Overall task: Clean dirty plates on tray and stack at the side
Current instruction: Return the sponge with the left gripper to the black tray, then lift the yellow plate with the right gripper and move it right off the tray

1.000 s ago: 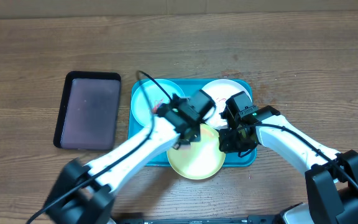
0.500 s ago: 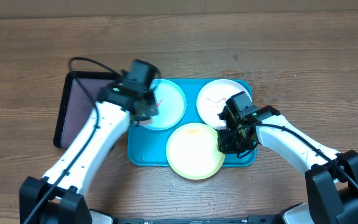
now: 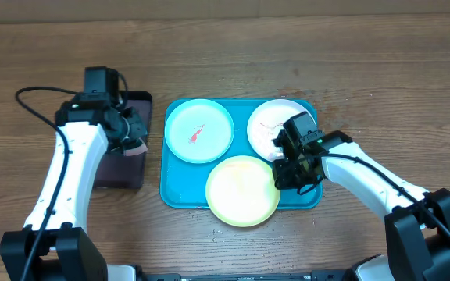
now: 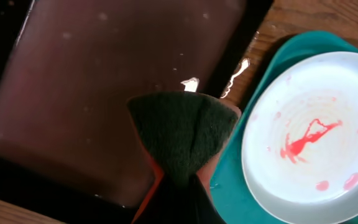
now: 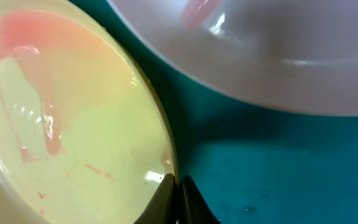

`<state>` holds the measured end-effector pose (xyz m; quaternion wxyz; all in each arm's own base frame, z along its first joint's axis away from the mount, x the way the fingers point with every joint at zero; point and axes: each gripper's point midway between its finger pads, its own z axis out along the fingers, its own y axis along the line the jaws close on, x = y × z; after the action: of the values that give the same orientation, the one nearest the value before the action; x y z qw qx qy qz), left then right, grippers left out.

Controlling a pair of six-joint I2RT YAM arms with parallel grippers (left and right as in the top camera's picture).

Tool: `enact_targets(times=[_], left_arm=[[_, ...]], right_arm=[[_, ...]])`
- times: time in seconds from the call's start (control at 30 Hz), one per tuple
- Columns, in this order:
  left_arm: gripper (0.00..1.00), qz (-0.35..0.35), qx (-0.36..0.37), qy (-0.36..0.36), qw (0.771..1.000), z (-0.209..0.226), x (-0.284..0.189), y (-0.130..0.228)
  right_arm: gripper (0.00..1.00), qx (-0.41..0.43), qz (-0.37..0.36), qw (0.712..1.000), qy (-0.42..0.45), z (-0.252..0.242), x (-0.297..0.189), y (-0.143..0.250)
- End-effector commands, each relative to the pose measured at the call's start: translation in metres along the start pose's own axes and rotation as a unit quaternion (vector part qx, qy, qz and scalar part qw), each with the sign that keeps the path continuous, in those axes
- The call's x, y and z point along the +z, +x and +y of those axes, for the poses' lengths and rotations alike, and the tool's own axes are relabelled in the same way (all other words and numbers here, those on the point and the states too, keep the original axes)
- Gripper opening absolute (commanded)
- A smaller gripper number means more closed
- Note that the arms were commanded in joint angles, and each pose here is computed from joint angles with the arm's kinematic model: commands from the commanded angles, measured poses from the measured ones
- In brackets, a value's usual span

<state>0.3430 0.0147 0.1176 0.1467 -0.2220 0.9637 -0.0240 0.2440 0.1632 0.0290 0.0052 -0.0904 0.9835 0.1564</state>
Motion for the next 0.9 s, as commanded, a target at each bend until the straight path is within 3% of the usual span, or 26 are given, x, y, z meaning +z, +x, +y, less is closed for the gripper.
enact_targets(times=[0.0,0.3,0.57,0.87], left_arm=[[0.04,-0.01,0.01,0.013,1.0,0.001,-0.008,-0.006],[0.04,0.008,0.052,-0.007,0.999,0.007,0.006,-0.004],[0.04,0.019,0.052,-0.025,0.998,0.013,0.016,-0.002],[0.04,0.02,0.054,-0.03,0.998,0.014,0.017,-0.003]], right_arm=[[0.04,-0.013,-0.058,0.997,0.047,-0.004,-0.028,-0.035],[0.04,-0.017,-0.133,0.984,0.118,-0.007,-0.085,-0.081],[0.04,-0.013,-0.182,0.962,0.204,-0.015,-0.114,-0.092],[0.04,-0.075,-0.245,0.922,0.289,0.022,-0.128,-0.094]])
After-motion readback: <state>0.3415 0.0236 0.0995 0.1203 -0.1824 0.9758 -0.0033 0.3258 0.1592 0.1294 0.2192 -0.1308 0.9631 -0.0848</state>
